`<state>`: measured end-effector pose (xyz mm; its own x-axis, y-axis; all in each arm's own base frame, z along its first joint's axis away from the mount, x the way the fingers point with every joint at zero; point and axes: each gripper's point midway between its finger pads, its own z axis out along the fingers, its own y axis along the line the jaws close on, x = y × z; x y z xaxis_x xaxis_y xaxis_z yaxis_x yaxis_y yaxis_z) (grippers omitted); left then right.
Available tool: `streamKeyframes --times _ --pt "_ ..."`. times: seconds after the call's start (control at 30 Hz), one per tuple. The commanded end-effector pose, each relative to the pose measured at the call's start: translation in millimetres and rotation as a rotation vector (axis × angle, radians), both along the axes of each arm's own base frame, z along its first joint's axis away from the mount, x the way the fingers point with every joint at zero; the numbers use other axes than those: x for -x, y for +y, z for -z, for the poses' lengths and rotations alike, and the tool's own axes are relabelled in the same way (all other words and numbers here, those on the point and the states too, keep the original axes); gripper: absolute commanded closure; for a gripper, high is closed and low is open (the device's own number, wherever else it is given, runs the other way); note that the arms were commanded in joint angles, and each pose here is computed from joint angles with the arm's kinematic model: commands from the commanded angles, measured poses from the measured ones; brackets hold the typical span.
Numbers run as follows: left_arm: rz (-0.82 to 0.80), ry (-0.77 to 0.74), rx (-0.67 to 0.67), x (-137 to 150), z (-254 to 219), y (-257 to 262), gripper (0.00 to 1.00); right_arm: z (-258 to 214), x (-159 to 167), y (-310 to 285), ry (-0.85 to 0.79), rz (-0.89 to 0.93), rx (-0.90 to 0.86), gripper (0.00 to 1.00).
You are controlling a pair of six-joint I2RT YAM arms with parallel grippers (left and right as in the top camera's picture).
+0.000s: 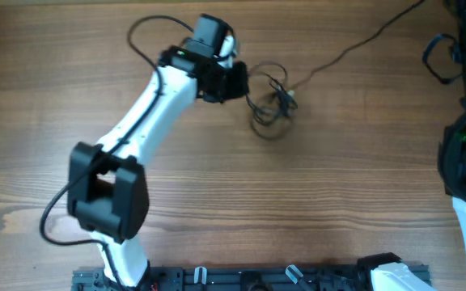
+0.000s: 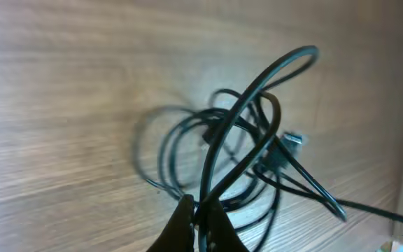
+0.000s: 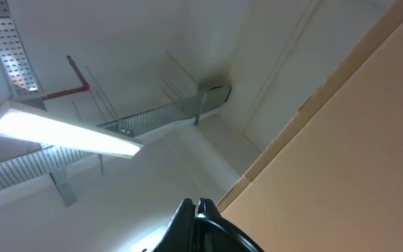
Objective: Untangle cables
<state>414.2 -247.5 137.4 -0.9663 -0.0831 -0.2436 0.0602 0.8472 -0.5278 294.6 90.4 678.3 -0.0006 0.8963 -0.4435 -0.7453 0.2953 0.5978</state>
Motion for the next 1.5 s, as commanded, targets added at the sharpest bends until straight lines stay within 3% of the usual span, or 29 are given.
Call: streamKeyframes --times 0.0,0.07,0.17,0.27,0.37,0.47,0.57,0.7,0.83,1.0,1.23,1.47 --pt "-0.195 -0.229 -0.159 -51 -44 66 0.96 5 1 -10 0.030 0.108 0.080 0.96" --pt "-0.493 -0.369 -0.331 -91 -85 174 0.96 33 -16 -35 0.171 0.247 0.126 0.96" --pt "-0.818 -0.500 -0.290 -100 -166 310 0.96 77 -29 -98 0.372 0.565 0.246 0.96" --pt "-1.011 -0.612 -0.333 -77 -217 416 0.96 89 -29 -140 0.425 0.771 0.359 0.96" --pt "-1.186 -0.624 -0.463 -39 -222 513 0.96 94 -16 -196 0.489 1.013 0.369 0.96" --pt "-1.275 -0.600 -0.415 -12 -218 556 0.96 102 -15 -212 0.528 1.033 0.380 0.96" --pt "-1.165 -0.624 -0.263 -25 -221 538 0.96 99 -17 -216 0.518 1.058 0.371 0.96" --pt "-1.219 -0.581 -0.286 -26 -213 532 0.96 87 -1 -236 0.504 1.246 0.409 0.96" --pt "-1.091 -0.523 -0.167 -40 -201 490 0.96 99 -30 -193 0.466 0.944 0.485 0.96" --pt "-0.750 -0.458 0.115 -67 -201 373 0.96 94 -35 -168 0.415 0.771 0.438 0.96" --pt "-0.491 -0.347 0.176 -71 -187 241 0.96 99 -39 -142 0.406 0.593 0.450 0.96" --pt "-0.445 -0.263 0.154 -59 -172 208 0.96 107 -50 -129 0.414 0.479 0.446 0.96"
